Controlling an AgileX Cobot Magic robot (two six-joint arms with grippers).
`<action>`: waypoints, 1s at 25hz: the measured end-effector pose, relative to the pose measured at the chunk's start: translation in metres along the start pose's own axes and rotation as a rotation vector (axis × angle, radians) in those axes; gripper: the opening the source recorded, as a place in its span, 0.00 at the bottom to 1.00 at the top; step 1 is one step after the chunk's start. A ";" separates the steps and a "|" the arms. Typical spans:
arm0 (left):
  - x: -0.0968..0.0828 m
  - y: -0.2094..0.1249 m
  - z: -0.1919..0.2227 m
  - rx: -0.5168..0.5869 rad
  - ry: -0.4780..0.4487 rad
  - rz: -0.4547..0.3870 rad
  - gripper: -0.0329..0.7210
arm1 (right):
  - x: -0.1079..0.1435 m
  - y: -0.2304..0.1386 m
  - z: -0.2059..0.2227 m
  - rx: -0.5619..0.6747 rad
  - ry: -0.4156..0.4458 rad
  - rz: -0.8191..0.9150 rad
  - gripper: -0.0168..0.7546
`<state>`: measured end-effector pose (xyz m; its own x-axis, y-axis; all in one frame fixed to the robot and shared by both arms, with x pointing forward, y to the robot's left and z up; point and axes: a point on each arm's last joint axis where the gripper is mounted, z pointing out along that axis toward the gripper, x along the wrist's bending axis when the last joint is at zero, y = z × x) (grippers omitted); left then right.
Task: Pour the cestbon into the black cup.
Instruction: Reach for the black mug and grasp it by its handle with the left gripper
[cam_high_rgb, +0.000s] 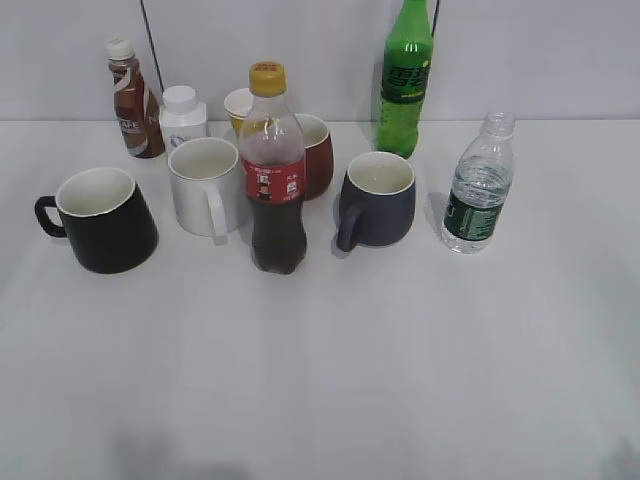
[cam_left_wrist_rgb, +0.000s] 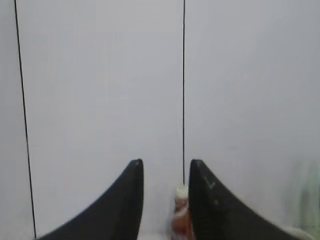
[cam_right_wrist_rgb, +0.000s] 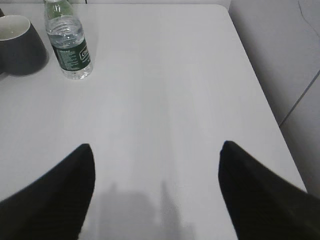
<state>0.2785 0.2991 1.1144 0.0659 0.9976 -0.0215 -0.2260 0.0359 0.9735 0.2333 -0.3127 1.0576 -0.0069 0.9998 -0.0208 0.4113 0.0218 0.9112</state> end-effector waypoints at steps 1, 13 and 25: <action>0.000 -0.005 0.010 -0.025 -0.001 0.016 0.36 | 0.000 0.000 0.000 0.000 0.000 0.000 0.79; -0.001 -0.140 0.121 0.266 -0.042 0.054 0.37 | 0.000 0.000 0.000 0.000 0.000 0.000 0.79; 0.025 -0.251 0.140 0.473 -0.022 0.047 0.38 | 0.000 0.000 0.000 0.000 0.000 0.000 0.79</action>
<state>0.4728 0.3066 0.9018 0.0877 0.9958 0.0247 0.2383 -0.0450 0.9702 0.2333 -0.3127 1.0576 -0.0069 0.9998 -0.0208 0.4113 0.0218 0.9112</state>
